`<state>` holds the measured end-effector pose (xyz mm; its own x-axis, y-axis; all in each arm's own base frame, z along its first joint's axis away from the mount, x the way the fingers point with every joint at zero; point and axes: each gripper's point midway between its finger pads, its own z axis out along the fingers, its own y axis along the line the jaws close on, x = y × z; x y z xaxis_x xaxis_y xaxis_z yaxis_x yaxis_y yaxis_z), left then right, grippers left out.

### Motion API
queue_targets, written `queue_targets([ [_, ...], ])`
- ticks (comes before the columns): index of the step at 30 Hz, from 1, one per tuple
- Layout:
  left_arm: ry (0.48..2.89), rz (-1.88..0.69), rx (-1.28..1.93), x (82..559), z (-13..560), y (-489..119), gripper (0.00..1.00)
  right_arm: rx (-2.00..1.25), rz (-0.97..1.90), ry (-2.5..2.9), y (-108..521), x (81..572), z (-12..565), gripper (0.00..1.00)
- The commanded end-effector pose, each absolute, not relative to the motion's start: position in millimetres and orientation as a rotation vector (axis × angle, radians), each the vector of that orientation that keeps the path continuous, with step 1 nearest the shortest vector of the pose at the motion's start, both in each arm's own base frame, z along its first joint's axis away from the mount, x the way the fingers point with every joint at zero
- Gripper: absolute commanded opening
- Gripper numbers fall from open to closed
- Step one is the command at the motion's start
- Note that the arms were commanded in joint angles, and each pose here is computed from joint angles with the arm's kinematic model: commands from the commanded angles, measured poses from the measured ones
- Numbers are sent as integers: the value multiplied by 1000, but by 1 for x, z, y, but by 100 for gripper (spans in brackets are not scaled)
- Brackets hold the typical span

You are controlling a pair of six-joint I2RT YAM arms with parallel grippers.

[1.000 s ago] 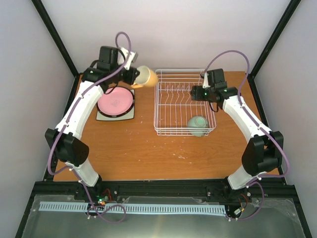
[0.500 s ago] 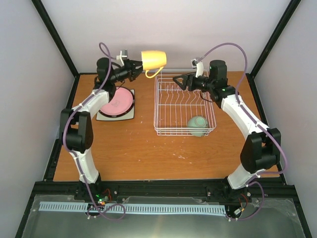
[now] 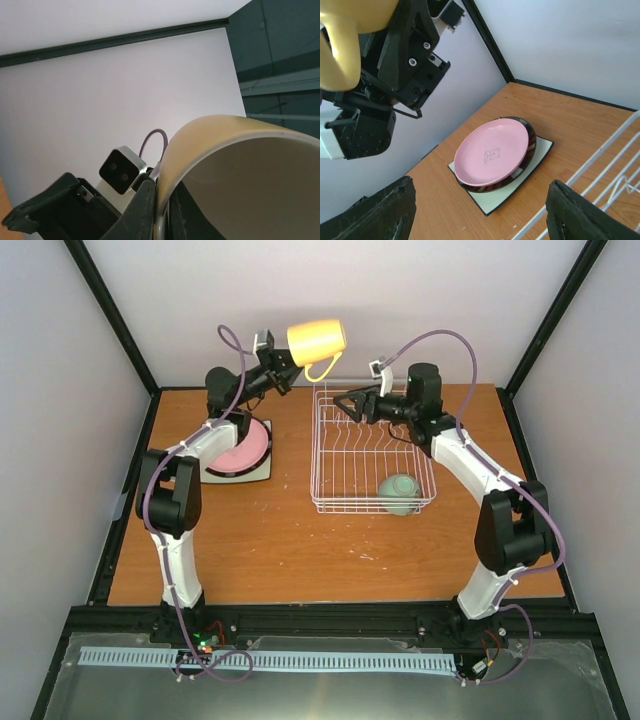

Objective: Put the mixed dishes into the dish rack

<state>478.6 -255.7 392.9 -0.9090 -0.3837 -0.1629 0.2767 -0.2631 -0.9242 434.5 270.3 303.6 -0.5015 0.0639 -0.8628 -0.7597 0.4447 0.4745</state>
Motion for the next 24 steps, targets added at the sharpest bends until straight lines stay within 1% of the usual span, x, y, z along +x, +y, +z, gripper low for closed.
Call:
queue_targets([
  [1, 1440, -2254, -48, 465, 429, -254, 1, -646, 1241, 1704, 289, 432, 336, 71],
  [4, 1433, -2263, -60, 468, 427, -253, 1, -673, 1293, 1674, 298, 428, 350, 70],
  [12, 1426, -2272, -93, 475, 420, -250, 1, -742, 1379, 1621, 307, 409, 378, 56],
  [20, 1415, -2280, -104, 473, 419, -248, 1, -726, 1404, 1611, 314, 413, 380, 59],
  [24, 1411, -2281, -109, 471, 417, -247, 1, -731, 1396, 1579, 317, 421, 391, 59],
])
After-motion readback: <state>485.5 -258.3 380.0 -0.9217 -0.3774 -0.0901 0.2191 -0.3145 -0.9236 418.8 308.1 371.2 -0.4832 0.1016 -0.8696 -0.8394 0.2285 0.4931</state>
